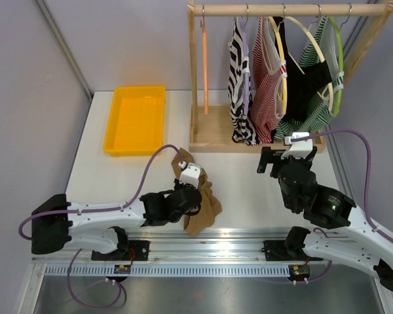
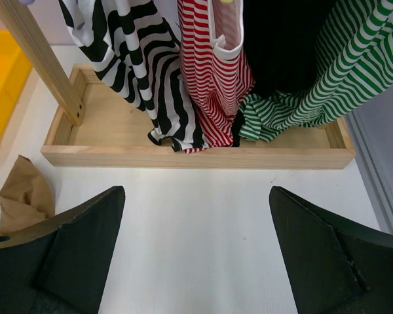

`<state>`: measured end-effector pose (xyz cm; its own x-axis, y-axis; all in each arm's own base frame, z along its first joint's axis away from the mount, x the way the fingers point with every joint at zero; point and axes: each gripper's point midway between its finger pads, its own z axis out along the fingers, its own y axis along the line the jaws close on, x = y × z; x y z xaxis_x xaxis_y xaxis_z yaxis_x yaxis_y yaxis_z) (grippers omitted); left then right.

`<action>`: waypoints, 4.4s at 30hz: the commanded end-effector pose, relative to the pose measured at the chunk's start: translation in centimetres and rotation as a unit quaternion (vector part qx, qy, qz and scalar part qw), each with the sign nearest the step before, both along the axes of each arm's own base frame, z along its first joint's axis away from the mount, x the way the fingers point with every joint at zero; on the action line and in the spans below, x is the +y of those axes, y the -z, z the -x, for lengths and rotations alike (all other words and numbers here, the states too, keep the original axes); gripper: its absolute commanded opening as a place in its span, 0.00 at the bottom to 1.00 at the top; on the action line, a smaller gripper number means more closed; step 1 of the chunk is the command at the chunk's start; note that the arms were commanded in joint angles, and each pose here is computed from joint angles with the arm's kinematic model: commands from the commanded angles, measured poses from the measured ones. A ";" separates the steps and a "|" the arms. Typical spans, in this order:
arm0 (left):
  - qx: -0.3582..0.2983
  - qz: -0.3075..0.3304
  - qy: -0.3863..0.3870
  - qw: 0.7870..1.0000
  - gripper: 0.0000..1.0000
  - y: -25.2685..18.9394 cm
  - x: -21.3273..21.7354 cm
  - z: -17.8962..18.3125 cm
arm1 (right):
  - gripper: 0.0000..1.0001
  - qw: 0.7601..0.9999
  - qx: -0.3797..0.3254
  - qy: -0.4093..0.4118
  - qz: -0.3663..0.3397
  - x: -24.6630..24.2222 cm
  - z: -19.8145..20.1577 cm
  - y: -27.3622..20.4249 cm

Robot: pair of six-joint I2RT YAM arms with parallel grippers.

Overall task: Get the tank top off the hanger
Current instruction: Place the tank top into the basket, then grab a hanger with a tank top on it with the right arm

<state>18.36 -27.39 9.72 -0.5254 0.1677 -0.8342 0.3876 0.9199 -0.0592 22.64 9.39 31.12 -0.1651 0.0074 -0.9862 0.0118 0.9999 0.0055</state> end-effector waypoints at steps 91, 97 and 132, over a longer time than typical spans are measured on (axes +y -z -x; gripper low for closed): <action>-0.136 0.090 -0.356 0.920 0.99 -16.4 24.3 -33.2 | 1.00 0.996 0.019 -0.076 -0.042 3.0 -3.3 4.0; -0.115 0.092 -0.315 0.938 0.99 -11.7 19.0 -27.6 | 0.99 0.995 -0.010 -0.085 -0.042 2.7 -3.0 1.4; -0.125 0.107 -0.204 0.965 0.99 -10.9 15.3 -14.8 | 0.95 0.989 -0.106 -0.098 0.013 9.4 -17.7 -22.6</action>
<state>33.04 -11.75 19.35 -0.3331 -0.1783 -0.9259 0.0044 0.9817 -0.1906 39.37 19.53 52.69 0.0427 -0.0249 -0.9988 -0.1598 0.9867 -0.0314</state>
